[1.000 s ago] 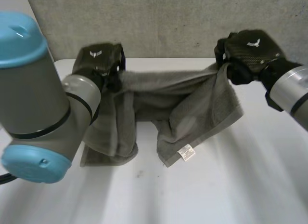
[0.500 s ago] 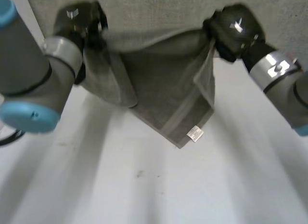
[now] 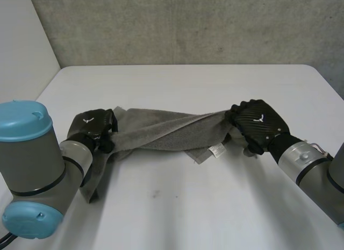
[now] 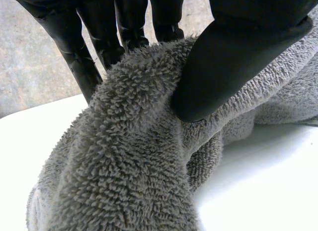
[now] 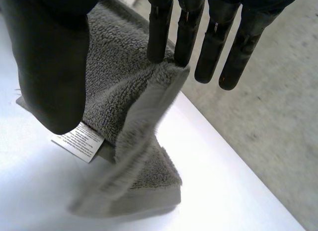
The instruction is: Fold the towel.
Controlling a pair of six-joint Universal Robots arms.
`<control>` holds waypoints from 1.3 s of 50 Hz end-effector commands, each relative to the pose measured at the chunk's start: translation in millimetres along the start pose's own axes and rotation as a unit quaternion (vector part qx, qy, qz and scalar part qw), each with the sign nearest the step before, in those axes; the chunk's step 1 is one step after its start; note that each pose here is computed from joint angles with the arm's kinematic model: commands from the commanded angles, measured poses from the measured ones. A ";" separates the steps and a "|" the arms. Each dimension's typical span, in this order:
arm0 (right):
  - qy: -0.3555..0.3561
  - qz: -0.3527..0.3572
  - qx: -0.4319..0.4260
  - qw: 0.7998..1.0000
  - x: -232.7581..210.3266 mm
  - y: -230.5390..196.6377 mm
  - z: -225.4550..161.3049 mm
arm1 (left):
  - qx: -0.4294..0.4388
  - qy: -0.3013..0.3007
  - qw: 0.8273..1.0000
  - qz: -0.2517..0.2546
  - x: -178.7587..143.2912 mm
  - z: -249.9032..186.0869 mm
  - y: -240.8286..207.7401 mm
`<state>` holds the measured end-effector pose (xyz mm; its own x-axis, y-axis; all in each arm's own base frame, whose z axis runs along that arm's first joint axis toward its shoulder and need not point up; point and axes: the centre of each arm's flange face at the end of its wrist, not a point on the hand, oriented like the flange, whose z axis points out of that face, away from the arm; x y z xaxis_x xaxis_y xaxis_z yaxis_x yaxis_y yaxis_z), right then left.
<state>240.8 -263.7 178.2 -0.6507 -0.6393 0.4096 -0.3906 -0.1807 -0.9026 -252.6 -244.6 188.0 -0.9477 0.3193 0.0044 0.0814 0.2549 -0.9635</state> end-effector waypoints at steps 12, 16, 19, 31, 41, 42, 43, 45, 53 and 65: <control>0.088 0.198 0.009 0.976 18.1 -48.9 -28.3 | -0.008 -0.002 1.000 0.000 -1.1 -2.5 6.8; 0.088 0.203 0.003 0.975 17.8 -48.4 -28.9 | -0.008 0.000 1.000 0.000 -0.2 -3.2 7.7; 0.084 0.208 -0.010 0.974 15.3 -45.0 -29.3 | -0.008 0.000 1.000 -0.001 -0.3 -3.7 7.2; 0.052 0.227 -0.095 0.968 -9.7 -0.8 -24.1 | -0.002 -0.001 1.000 -0.001 -0.7 -4.6 3.4; 0.025 0.115 -0.143 0.983 -13.4 30.9 -9.8 | 0.002 -0.005 1.000 -0.003 -3.5 -3.5 1.2; 0.024 0.115 -0.143 0.983 -13.4 30.9 -9.8 | 0.002 -0.006 1.000 -0.003 -4.0 -3.3 1.1; 0.019 0.088 -0.154 0.984 -12.6 39.4 -7.9 | 0.002 -0.006 1.000 -0.003 -4.0 -3.3 1.1; 0.022 0.066 -0.162 0.984 -8.5 45.8 -6.5 | 0.002 -0.006 1.000 -0.003 -4.0 -3.3 1.1; 0.015 0.034 -0.176 0.984 -3.2 62.9 4.3 | -0.001 -0.007 1.000 -0.003 -5.1 -3.2 2.8; 0.020 0.031 -0.178 0.983 1.1 72.0 11.7 | -0.006 -0.007 1.000 -0.002 -5.2 -4.4 5.6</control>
<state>219.1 -283.2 114.7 -0.6998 -0.6123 0.3679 -0.5515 0.1359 -0.8230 -246.0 -241.1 184.1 -0.9521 0.3056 0.0054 0.0800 0.2662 -0.9606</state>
